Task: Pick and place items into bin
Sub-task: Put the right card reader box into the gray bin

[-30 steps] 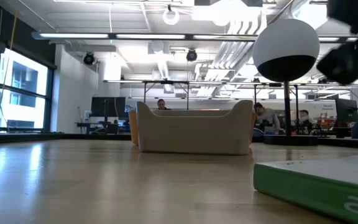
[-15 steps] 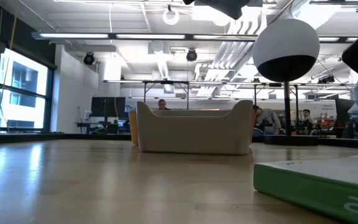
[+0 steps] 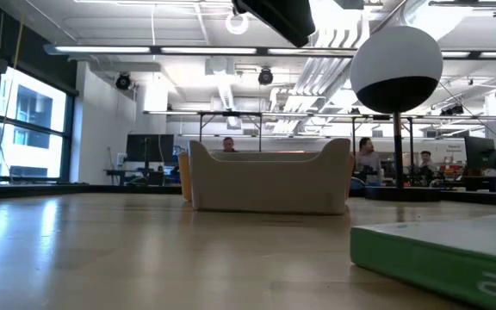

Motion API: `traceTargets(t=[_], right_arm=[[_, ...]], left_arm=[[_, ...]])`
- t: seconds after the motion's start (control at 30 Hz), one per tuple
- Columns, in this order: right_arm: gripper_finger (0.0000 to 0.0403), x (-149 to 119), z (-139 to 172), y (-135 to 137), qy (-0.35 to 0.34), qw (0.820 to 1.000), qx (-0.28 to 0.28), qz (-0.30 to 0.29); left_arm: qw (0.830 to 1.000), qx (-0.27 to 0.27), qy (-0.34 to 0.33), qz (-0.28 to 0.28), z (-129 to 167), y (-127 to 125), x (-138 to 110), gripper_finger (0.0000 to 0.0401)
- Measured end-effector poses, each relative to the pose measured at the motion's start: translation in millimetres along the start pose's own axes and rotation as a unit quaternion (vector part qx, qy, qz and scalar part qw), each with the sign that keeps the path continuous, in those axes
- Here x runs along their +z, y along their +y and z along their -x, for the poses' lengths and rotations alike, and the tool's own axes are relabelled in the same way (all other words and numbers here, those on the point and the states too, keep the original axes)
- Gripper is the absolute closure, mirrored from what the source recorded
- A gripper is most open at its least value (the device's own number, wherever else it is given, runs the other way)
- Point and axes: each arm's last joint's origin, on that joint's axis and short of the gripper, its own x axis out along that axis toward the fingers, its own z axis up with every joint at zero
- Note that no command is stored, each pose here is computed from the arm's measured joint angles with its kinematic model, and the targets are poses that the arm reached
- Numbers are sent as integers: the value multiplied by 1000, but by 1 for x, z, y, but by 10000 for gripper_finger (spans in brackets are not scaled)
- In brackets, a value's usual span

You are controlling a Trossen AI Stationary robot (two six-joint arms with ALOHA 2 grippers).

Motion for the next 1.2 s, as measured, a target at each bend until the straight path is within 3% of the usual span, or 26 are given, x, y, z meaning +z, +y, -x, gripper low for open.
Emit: traceTargets(t=[0.17,0.3,0.6,1.03,1.2], right_arm=[[155,4,-14,4,16,999,-41,11],[155,8,-15,3,24,994,-104,15],[155,17,-12,-15,7,979,-200,-47],[155,23,-10,-28,-47,957,-251,-137],[155,29,-4,-24,-58,964,-240,-98]], left_arm=[[1000,2,8,2,0,0,-2,245],[1000,2,9,2,0,0,-2,245],[999,8,37,6,1,2,-8,245],[998,4,53,36,8,-14,-15,245],[998,2,51,36,11,-19,-16,245]])
